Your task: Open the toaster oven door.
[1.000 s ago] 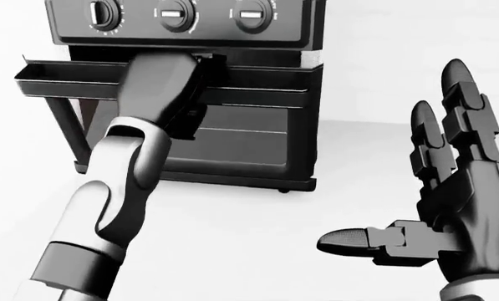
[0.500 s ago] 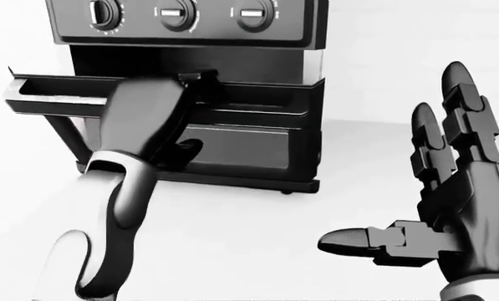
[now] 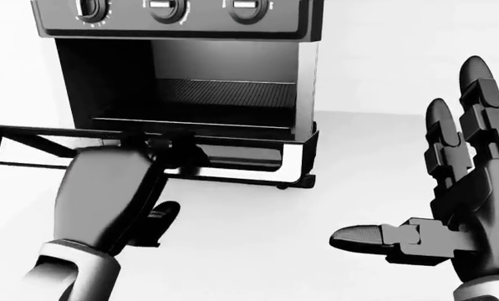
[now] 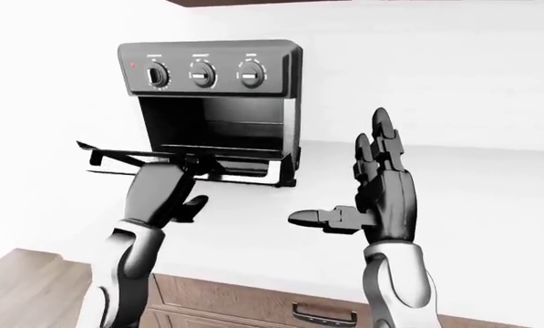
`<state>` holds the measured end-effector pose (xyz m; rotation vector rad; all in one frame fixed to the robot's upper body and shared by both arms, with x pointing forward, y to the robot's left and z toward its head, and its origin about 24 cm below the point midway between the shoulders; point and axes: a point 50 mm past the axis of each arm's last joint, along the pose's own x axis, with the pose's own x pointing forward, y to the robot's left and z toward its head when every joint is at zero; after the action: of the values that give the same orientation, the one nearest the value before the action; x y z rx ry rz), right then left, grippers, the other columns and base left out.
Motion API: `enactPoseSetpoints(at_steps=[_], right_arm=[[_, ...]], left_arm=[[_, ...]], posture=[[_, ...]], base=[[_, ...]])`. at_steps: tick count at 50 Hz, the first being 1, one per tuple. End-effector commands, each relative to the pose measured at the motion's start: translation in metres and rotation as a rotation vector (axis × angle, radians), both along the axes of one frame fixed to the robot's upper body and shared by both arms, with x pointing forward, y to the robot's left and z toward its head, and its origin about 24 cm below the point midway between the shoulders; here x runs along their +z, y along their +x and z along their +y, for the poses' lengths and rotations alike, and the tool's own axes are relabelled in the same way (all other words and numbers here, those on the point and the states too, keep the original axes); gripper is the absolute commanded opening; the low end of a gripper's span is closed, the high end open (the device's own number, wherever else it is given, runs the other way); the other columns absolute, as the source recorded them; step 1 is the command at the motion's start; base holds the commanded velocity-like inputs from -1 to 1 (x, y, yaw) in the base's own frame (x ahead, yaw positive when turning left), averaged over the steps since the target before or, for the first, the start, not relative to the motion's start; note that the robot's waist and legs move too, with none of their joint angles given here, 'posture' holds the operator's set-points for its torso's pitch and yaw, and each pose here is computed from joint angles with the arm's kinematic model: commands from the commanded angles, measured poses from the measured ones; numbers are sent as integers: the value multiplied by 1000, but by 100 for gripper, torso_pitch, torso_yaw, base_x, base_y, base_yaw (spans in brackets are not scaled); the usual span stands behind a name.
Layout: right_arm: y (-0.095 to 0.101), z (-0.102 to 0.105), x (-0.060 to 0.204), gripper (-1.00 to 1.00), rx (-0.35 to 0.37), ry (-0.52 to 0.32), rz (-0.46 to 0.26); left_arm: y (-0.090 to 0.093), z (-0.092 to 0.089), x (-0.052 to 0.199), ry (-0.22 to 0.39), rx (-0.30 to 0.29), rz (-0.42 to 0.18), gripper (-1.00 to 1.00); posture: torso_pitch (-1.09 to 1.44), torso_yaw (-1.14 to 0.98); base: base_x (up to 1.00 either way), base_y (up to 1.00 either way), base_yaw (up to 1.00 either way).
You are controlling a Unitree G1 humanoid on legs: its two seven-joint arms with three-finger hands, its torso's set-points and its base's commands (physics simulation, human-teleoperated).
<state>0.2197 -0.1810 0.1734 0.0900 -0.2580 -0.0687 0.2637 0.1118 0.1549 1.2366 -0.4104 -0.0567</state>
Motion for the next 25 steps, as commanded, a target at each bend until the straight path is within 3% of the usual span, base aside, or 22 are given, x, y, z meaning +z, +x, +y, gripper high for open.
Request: enactPoseSetpoints(at_steps=[1,10,15,17,25], right_arm=[[-2,2,11,100,10,-7,-70],[-1,3,11,100,10,-7,-68],[-2,3,11,100,9,-7,-69],[-3,2,11,100,8,-6,-69],[-4,0,12,100,2,-4,-71]], left_arm=[[3,15,-5,-5,59,40,-13],[-16,27,-20,-14,84,66,-5],[-27,25,-25,-9,73,89,25],[-31,25,-26,-12,69,99,28],[-47,23,-29,-17,55,110,21]], posture=[[-50,0],[-50,0],[-50,0],[-50,0],[-50,0]], base=[[0,0,0],[0,0,0],[0,0,0],[0,0,0],[0,0,0]])
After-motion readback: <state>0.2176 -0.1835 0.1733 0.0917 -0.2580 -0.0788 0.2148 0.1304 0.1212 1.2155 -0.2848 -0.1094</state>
